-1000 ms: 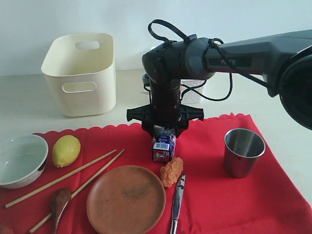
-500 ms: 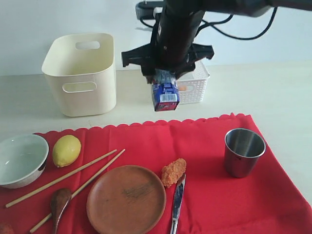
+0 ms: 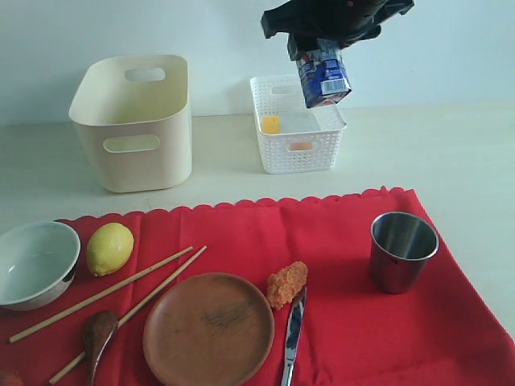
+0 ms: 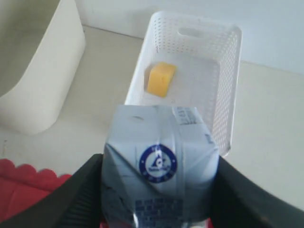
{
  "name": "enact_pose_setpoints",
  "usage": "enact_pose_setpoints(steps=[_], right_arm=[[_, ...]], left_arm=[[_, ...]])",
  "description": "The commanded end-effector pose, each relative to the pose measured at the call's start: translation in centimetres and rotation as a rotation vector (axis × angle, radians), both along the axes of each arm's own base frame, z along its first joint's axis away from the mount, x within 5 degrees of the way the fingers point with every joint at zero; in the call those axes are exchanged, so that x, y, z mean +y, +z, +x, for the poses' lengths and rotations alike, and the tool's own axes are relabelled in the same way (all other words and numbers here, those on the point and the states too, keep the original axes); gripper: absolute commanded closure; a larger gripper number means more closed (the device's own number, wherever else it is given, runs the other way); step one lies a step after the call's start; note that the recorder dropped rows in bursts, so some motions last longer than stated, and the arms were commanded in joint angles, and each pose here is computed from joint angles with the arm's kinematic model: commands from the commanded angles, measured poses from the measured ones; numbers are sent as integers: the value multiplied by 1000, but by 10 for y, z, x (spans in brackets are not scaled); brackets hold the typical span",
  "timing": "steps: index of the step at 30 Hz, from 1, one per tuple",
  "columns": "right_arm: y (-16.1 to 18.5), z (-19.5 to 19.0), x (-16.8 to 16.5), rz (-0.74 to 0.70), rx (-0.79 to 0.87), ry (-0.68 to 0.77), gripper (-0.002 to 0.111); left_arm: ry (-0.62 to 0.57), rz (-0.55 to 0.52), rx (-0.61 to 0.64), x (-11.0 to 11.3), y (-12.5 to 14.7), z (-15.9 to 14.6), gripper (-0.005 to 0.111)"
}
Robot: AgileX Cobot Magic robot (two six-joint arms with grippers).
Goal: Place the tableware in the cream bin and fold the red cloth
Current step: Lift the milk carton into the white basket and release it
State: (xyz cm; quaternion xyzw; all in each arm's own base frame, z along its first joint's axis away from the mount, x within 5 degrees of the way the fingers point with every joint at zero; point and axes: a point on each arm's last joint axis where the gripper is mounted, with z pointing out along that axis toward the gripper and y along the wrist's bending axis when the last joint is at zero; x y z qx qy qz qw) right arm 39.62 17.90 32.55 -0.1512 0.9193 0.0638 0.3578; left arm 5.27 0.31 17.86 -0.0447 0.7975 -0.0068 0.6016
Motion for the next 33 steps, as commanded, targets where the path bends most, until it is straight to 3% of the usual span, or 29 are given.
enact_pose_setpoints(steps=[1, 11, 22, 33], right_arm=[[-9, 25, -17, 66, -66, 46, 108], [-54, 85, -48, 88, -121, 98, 108], [-96, 151, -30, 110, -229, 179, 108], [-157, 181, -27, 47, -259, 183, 108]], left_arm=[[1, 4, -11, 0, 2, 0, 107], [1, 4, -11, 0, 2, 0, 107], [1, 4, -11, 0, 2, 0, 107], [1, 4, -11, 0, 2, 0, 107]])
